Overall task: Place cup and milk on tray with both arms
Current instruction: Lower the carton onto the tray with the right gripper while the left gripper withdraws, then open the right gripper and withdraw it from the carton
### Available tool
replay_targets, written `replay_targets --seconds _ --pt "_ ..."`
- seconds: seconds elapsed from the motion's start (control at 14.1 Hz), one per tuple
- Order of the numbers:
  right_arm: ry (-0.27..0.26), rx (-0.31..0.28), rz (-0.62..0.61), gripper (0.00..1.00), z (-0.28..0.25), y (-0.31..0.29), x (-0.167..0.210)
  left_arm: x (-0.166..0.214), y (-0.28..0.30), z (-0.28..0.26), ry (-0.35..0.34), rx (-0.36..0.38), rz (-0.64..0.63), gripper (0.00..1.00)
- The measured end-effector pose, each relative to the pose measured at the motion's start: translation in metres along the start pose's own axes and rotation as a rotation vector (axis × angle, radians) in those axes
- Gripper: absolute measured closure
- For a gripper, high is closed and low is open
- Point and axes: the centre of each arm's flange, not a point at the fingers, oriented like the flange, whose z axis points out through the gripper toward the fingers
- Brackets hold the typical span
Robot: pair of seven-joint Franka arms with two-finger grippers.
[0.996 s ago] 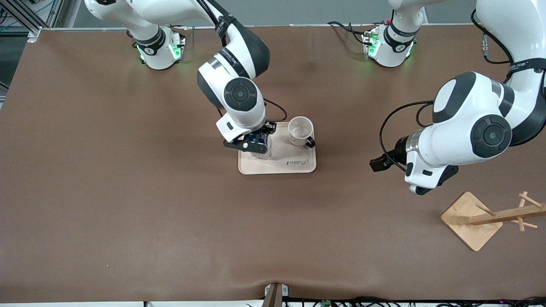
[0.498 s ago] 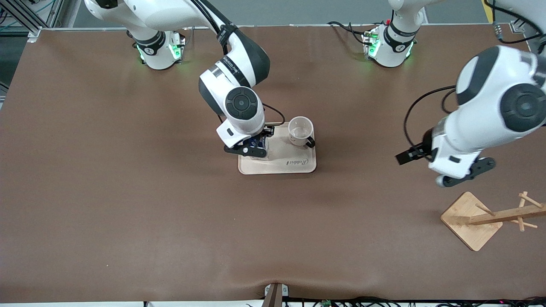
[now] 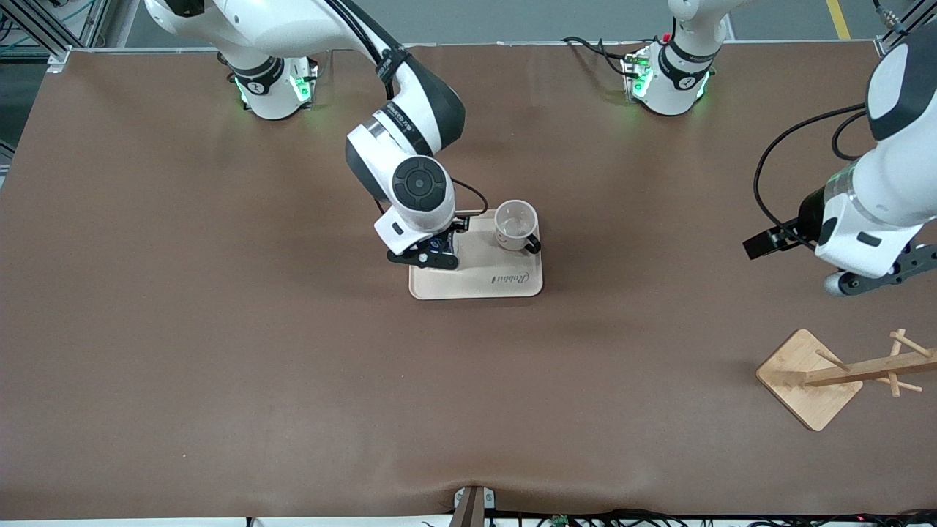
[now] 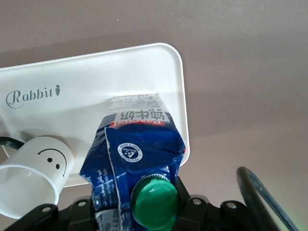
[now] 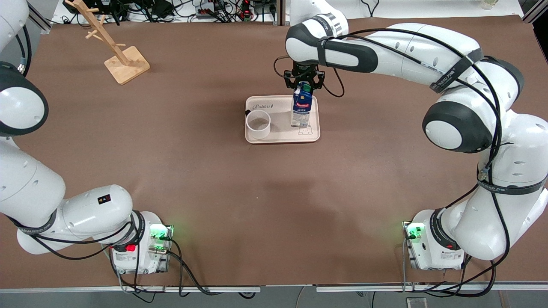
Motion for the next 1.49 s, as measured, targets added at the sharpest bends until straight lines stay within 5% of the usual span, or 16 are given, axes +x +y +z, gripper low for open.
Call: replay_targets --seconds 0.36,0.43,1.14,1.49 --pt "0.05 -0.017 -0.017 0.03 0.009 -0.002 0.006 -0.005 -0.017 -0.015 0.013 0.014 0.056 0.0" --pt "0.053 -0.021 -0.022 0.0 0.01 -0.003 0.006 -0.008 -0.02 -0.017 0.008 0.02 0.067 0.0" --pt "0.1 0.023 -0.029 0.0 -0.034 -0.004 0.0 -0.03 -0.019 -0.046 0.032 -0.016 0.131 0.0" --pt "0.102 0.021 0.012 0.0 -0.104 0.029 0.002 -0.027 -0.02 -0.048 0.053 -0.026 0.15 0.0"
